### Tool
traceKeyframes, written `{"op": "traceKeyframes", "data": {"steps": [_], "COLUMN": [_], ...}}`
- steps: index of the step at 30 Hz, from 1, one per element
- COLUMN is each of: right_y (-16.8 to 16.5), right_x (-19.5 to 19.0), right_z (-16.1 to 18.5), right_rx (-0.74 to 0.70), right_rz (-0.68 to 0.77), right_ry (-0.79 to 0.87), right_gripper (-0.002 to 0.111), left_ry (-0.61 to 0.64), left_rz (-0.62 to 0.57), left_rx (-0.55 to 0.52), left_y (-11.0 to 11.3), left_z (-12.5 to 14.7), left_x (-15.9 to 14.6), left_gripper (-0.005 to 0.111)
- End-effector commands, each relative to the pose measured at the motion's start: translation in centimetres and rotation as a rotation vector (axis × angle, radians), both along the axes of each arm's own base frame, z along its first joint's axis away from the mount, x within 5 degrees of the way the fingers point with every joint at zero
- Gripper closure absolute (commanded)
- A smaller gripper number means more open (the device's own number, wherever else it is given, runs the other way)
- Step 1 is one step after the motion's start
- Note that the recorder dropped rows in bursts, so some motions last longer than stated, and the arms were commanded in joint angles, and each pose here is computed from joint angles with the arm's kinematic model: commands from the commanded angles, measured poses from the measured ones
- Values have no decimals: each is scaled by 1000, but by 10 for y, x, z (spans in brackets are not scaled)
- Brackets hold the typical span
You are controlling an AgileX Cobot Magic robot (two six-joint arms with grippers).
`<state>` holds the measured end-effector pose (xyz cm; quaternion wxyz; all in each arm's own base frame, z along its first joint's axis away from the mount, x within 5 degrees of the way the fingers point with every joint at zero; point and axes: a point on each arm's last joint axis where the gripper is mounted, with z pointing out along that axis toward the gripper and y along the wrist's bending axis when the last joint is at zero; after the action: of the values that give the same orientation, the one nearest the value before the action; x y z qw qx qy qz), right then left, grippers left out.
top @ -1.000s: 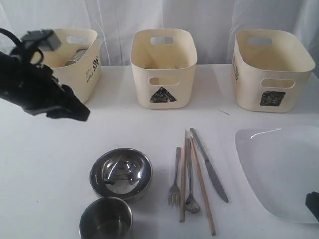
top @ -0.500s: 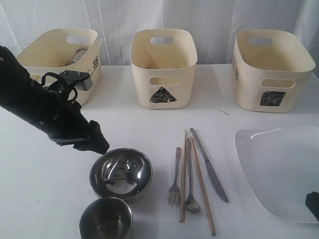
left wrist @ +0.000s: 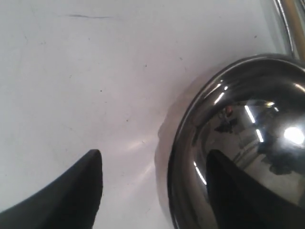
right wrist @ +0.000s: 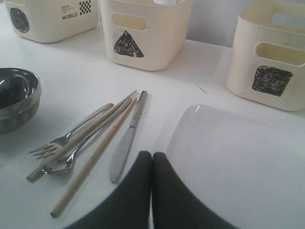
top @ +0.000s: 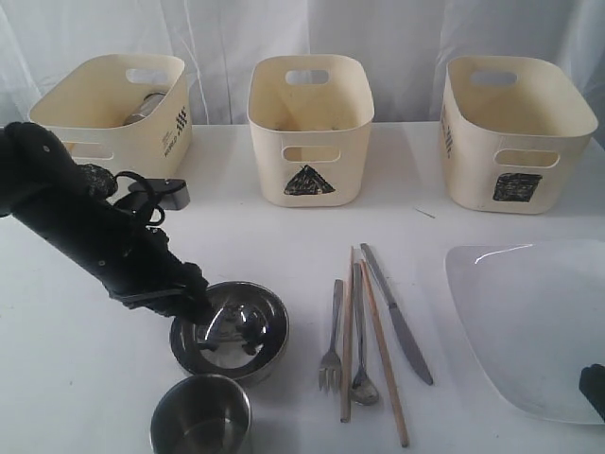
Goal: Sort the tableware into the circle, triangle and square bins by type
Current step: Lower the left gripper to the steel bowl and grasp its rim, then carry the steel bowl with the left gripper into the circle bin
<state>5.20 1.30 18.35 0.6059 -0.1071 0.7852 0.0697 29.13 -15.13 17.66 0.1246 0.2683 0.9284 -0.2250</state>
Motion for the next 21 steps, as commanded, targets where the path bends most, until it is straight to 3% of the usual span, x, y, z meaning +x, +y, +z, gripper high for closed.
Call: {"op": "traceKeyframes", "data": {"steps": [1,6,9,14,18,21], "right_y": [0,0,0,0,0,0], "right_x": [0,0,0,0,0,0], "right_z": [-1,-1,-1,-1,-1,-1], "right_rx": [6,6,3,3,3,3], "right_rz": [0,0,2,2,2,2], "right_ry": [-1,-1,-1,-1,-1,-1], "right_gripper": [108,108,108,108,108,108], "left_ry": [75,104,66,-36,-202,-396], "left_rz": [-1,7,2,-35,-30,51], "left_rx": [4,19,15,-22,-51,-21], "left_y": [-3,-4,-4,-2,12,38], "left_z": [-16,-30,-24,18,82,133], "left_x": [-2,0,4,17,30,45], "left_gripper": [49,79,107,107,107,107]}}
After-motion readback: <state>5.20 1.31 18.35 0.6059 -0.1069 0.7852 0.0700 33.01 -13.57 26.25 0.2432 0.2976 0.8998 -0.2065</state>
